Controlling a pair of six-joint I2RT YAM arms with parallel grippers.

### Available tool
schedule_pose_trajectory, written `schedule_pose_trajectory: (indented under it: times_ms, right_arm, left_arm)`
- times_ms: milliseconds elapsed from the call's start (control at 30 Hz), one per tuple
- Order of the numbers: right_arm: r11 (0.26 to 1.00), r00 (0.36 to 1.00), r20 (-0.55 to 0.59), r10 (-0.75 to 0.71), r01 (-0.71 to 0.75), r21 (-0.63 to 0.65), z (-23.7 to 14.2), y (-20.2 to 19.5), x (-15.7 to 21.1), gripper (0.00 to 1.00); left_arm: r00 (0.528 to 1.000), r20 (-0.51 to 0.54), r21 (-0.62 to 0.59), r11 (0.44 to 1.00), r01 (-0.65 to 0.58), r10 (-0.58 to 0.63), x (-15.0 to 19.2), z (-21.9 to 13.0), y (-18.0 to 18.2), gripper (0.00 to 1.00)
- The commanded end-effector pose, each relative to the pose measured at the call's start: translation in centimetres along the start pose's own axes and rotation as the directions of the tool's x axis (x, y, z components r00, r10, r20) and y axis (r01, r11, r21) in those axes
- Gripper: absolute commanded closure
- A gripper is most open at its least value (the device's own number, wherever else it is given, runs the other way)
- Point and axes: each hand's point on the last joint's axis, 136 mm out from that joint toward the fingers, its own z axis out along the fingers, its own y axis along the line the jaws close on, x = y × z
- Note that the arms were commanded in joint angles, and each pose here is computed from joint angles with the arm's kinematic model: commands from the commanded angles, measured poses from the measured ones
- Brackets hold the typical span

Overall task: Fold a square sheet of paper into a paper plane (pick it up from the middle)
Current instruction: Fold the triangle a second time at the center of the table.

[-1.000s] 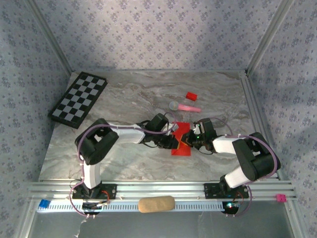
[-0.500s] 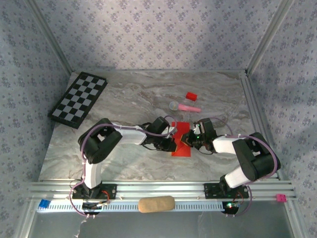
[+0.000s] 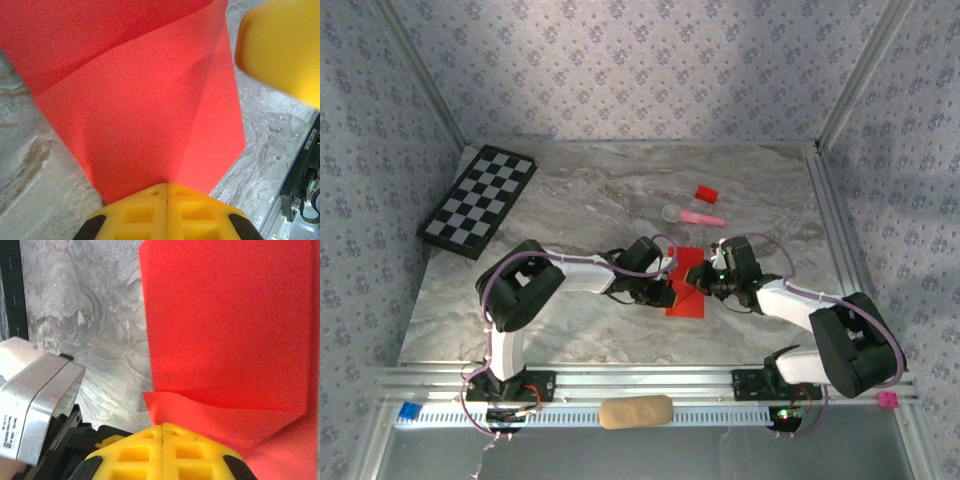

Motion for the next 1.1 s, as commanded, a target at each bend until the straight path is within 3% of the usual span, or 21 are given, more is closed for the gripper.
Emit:
schedule_pose_trajectory:
  times_ms: [0, 267, 1067]
  right_arm:
    - [0.999, 0.999, -0.049, -0.011, 0.013, 0.034, 0.6, -0.7, 1.6, 0.97]
    - [0.993, 0.994, -0.099, 0.048, -0.036, 0.114, 2.4, -4.3, 3.0, 0.99]
    - [0.976, 0.980, 0.087, 0.178, -0.187, 0.112, -0.4, -8.1, -2.7, 0.98]
  left_arm:
    - [0.997, -0.057, -0.112, 0.993, 0.039, -0.046, 2.7, 0.2, 2.9, 0.99]
    - [0.997, -0.060, -0.136, 0.990, 0.038, -0.046, 3.0, 0.2, 3.6, 1.00]
    - [0.994, -0.082, -0.153, 0.987, 0.054, -0.068, 4.4, 0.3, 4.7, 1.00]
